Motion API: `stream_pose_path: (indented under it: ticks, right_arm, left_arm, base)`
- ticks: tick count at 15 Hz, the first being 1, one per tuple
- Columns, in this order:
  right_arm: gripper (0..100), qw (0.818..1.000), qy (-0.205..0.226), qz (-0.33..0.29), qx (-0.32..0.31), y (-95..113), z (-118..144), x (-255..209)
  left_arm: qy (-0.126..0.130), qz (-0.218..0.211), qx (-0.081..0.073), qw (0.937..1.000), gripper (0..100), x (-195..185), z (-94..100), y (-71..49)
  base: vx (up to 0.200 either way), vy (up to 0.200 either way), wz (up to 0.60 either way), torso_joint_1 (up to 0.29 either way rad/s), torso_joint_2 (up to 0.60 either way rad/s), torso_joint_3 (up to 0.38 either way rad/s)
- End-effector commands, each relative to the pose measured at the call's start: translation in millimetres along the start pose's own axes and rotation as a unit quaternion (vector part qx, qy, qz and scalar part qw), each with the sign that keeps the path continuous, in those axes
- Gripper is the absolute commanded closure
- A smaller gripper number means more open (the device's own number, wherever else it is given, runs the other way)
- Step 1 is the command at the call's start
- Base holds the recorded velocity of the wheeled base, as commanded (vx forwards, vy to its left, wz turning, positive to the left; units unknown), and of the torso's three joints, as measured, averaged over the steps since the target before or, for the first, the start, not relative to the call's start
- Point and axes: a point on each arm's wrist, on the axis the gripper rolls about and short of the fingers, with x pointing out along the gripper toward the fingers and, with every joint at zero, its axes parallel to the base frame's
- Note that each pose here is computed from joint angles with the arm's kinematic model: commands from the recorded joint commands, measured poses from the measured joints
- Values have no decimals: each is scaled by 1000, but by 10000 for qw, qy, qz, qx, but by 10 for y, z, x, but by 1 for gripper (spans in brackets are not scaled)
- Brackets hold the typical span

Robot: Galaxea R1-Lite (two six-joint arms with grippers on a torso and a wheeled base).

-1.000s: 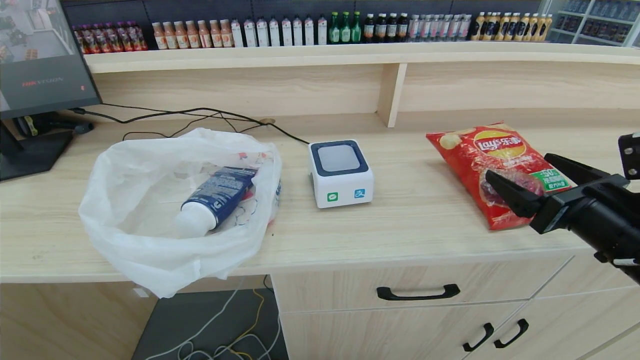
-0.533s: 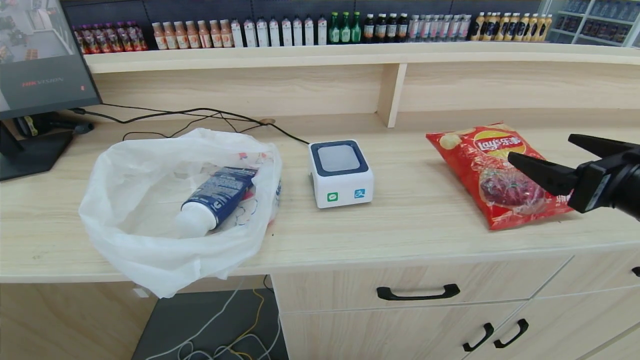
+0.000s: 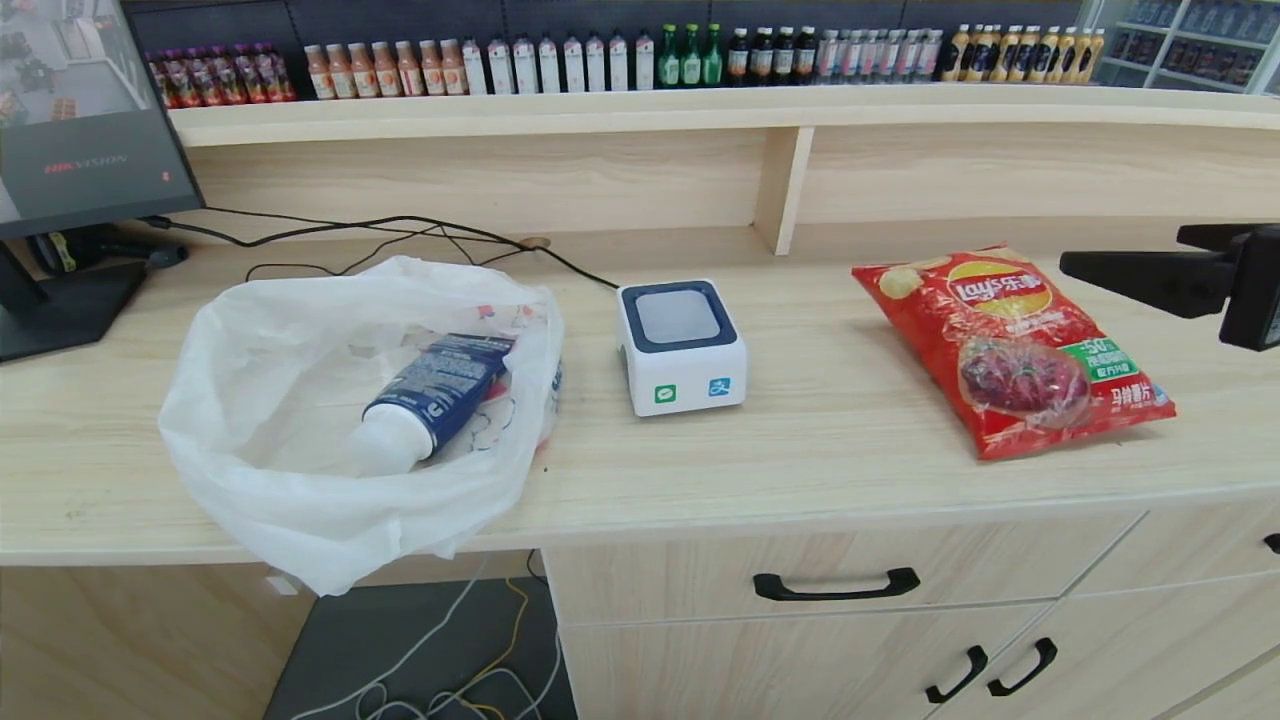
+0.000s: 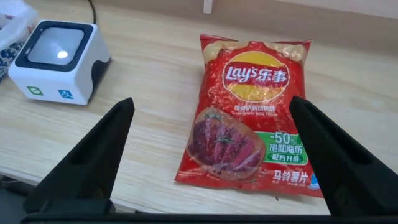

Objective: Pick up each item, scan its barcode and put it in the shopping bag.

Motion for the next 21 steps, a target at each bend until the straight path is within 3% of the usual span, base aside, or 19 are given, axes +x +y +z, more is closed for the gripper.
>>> stream_pose_path:
  ticks: [1, 7, 12, 16, 21]
  right_arm:
    - [0, 9999, 117, 42, -3, -1, 103, 118]
    - [0, 9989, 466, 94, -12, 40, -124, 140]
    - [0, 9992, 386, 116, -23, 48, -124, 50]
    - [0, 9996, 226, 175, -1, 71, -114, 75]
    - [0, 9952, 200, 815, 504, 355, -97, 25]
  left_arm:
    - [-2, 1, -2, 10000, 0, 0, 0, 0]
    - [-2, 1, 6, 10000, 0, 0, 0, 0]
    - [-2, 1, -2, 10000, 0, 0, 0, 0]
    - [-2, 1, -2, 10000, 0, 0, 0, 0]
    - [-2, 1, 6, 10000, 0, 0, 0, 0]
  base:
    - [0, 0, 0, 0, 0, 0]
    - [0, -200, 0, 0, 3, 2]
    - [0, -200, 0, 2, 6, 6]
    - [0, 0, 0, 0, 0, 0]
    - [0, 0, 0, 0, 0, 0]
